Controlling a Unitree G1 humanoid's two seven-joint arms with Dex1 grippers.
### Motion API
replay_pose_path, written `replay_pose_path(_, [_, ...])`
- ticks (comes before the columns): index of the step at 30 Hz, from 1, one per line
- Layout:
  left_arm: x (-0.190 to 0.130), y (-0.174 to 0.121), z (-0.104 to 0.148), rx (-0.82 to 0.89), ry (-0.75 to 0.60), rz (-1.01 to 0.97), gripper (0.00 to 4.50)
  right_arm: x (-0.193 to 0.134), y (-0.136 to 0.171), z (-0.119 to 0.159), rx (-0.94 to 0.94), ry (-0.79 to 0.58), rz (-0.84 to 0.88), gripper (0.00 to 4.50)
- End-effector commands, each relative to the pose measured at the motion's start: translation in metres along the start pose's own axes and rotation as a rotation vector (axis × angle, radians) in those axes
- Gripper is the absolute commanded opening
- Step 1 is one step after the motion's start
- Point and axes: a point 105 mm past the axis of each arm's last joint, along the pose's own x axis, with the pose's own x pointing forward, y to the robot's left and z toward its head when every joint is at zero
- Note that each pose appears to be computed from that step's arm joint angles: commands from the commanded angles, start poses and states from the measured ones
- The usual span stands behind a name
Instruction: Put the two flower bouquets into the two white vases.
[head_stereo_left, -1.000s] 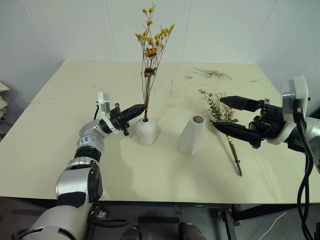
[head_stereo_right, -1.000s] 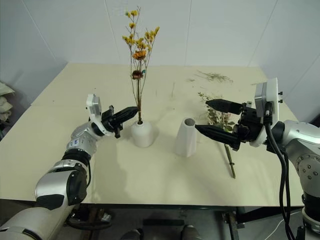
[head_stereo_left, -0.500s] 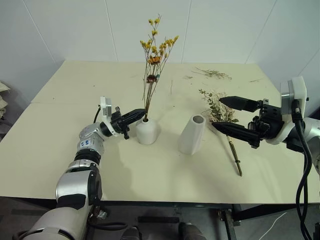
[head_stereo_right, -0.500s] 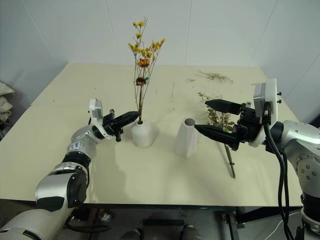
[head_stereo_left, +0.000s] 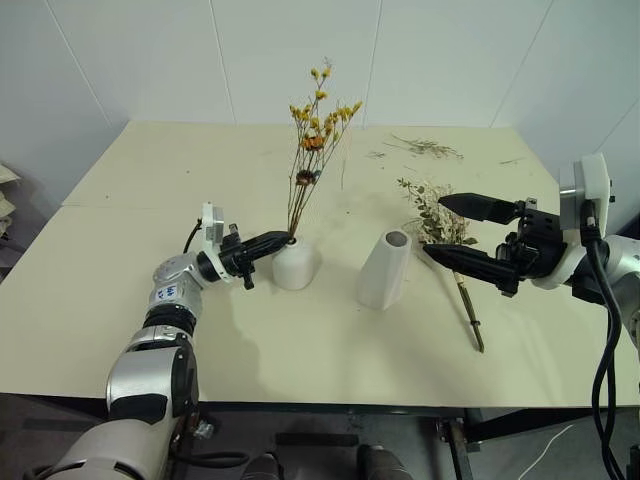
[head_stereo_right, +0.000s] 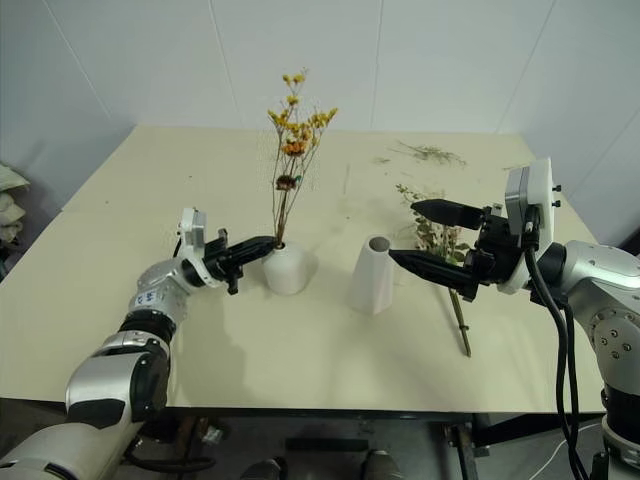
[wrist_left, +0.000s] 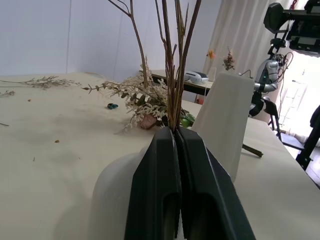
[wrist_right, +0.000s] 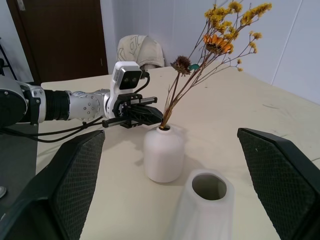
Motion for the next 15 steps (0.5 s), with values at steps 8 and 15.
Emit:
replay_pose_path(8, [-0.010,-0.003,0.027,0.060,-0.023,-0.052,2.83,-0.001,0.000,0.007,-0.043,-0.021,0.003,4.50])
replay_pose_path(15, [-0.027,-0.008,0.031,0.074,-0.004,-0.072,4.47,-0.006,-0.001,0.001,-0.042,0.011,-0.025,4.50])
